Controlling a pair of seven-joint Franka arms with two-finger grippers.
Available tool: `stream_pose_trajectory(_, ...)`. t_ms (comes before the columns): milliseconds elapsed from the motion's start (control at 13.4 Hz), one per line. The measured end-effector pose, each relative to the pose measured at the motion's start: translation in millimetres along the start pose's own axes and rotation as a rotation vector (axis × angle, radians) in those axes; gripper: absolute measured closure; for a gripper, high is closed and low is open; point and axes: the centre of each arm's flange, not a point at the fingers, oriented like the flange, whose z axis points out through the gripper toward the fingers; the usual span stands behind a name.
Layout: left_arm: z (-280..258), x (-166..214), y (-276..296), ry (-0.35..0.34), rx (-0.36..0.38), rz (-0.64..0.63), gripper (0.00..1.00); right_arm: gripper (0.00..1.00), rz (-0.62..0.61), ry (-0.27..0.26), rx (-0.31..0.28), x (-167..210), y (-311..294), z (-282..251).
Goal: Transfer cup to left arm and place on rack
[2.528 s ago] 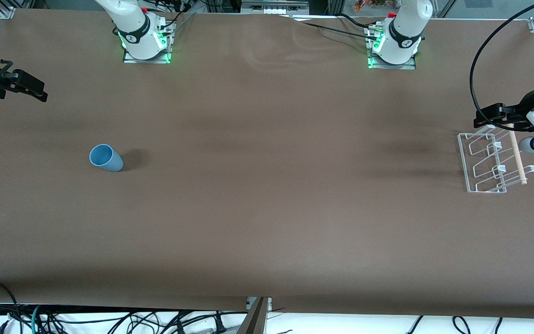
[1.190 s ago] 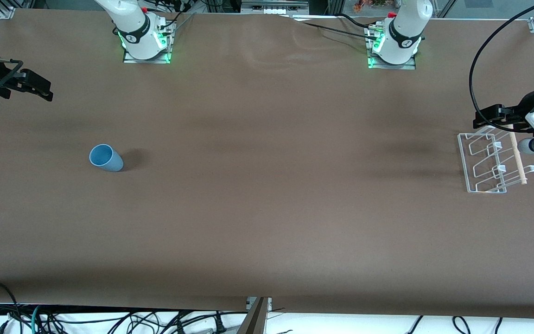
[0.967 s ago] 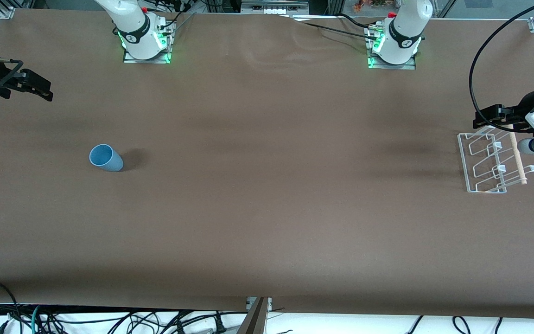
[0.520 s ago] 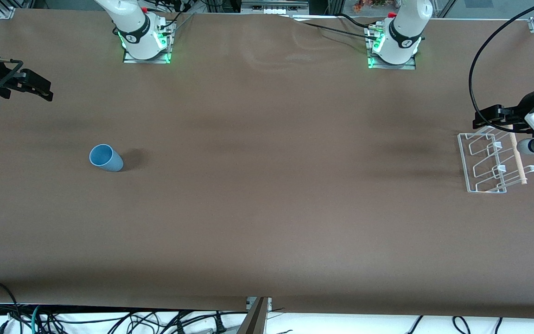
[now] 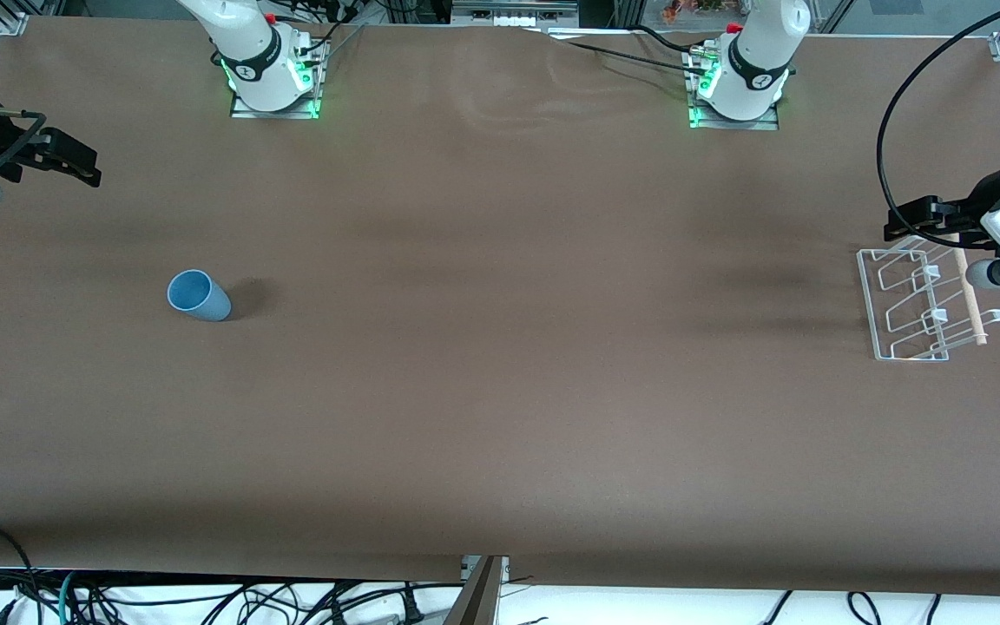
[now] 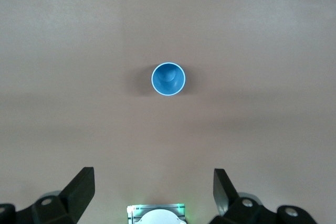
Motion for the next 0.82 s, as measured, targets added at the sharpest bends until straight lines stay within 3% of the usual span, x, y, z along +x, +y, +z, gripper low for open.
stream_pose_trajectory(818,0,1,8,0.007,-0.023,0.011,0.00,0.00,-0.003,-0.051,0.000,13,-1,24)
